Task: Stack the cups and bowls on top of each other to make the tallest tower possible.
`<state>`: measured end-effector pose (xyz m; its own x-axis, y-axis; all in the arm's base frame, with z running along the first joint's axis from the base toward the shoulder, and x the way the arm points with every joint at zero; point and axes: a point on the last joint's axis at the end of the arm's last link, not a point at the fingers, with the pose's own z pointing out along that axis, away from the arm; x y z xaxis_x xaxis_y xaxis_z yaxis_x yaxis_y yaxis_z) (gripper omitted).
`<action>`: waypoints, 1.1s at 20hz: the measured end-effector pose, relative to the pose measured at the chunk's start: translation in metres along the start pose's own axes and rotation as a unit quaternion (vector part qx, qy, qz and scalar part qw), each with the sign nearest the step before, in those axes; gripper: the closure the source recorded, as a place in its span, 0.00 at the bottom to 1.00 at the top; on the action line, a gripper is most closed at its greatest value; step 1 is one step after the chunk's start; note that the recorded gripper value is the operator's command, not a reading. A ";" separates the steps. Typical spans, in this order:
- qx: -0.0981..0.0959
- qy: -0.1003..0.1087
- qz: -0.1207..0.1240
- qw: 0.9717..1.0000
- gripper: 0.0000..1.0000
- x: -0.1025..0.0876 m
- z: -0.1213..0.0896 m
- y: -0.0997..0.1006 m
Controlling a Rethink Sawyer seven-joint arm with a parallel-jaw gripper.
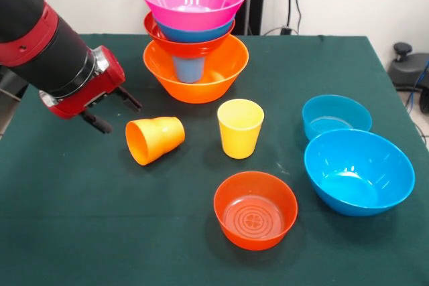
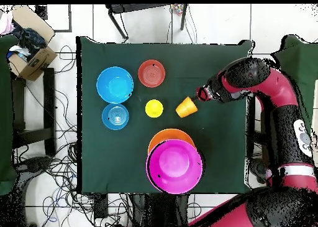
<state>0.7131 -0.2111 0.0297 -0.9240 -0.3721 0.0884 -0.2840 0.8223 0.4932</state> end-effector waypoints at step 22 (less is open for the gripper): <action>-0.055 0.001 0.024 0.998 0.00 0.035 0.056 -0.023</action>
<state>0.6730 -0.2193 -0.0271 -0.9353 -0.3344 0.1153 -0.2099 0.7871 0.5799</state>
